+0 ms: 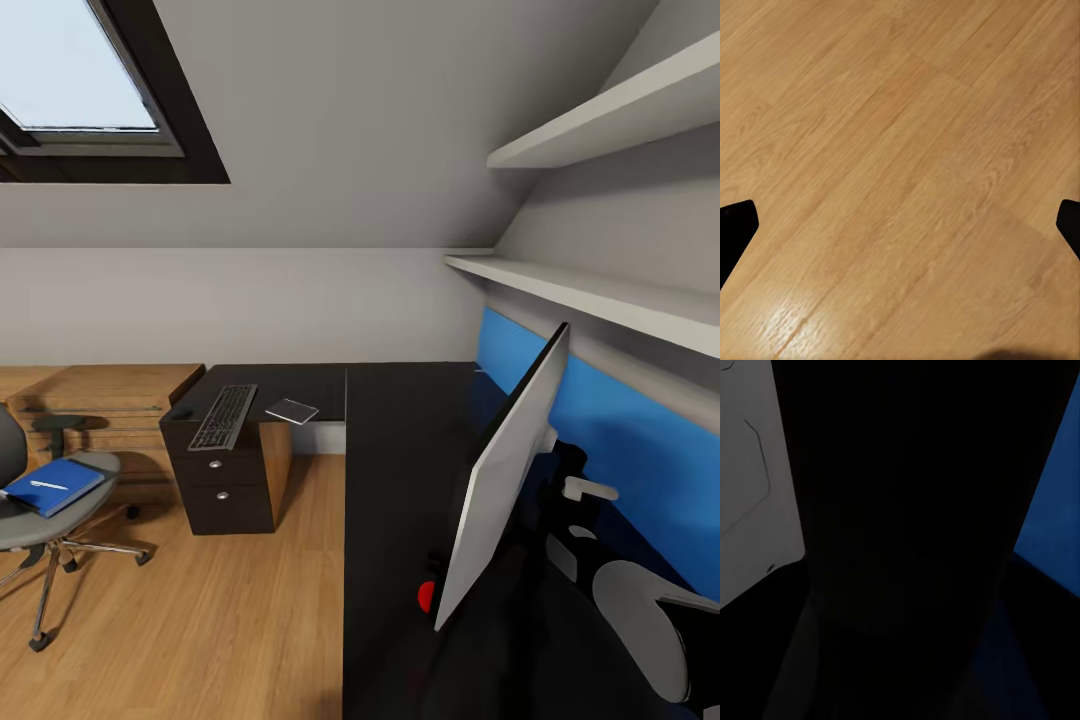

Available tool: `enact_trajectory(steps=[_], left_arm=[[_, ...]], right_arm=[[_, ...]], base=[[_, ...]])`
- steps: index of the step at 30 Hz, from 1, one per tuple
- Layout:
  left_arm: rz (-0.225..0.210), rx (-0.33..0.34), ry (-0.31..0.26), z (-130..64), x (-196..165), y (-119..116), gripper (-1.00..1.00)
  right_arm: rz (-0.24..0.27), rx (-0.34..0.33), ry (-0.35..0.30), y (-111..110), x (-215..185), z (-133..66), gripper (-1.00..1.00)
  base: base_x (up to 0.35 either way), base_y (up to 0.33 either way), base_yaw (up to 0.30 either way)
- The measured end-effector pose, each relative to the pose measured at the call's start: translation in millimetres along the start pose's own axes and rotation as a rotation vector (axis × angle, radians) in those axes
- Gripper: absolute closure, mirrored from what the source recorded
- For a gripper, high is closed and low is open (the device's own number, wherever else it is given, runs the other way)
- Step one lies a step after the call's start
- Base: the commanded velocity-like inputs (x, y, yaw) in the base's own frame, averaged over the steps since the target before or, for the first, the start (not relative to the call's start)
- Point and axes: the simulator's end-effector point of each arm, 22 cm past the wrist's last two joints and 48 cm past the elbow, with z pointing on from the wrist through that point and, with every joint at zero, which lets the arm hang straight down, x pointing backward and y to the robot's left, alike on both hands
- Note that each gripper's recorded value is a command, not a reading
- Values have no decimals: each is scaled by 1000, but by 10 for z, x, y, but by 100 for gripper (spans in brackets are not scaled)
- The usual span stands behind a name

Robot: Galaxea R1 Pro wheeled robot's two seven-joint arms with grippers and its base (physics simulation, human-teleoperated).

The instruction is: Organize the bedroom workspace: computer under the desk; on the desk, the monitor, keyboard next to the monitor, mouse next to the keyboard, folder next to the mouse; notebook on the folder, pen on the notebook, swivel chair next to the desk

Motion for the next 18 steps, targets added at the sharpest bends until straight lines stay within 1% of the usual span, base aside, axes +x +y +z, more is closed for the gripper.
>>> enact_trajectory(steps=[5,11,18], left_arm=[[0,0,0,0,-1,-3,-100],[0,1,0,-1,0,-2,-100],[0,0,0,0,1,2,-100]], right_arm=[[-1,-1,0,2,0,0,100],[1,-3,3,10,0,2,100],[-1,-4,3,12,1,3,100]], base=[[4,-11,0],[85,-96,0],[12,-13,0]])
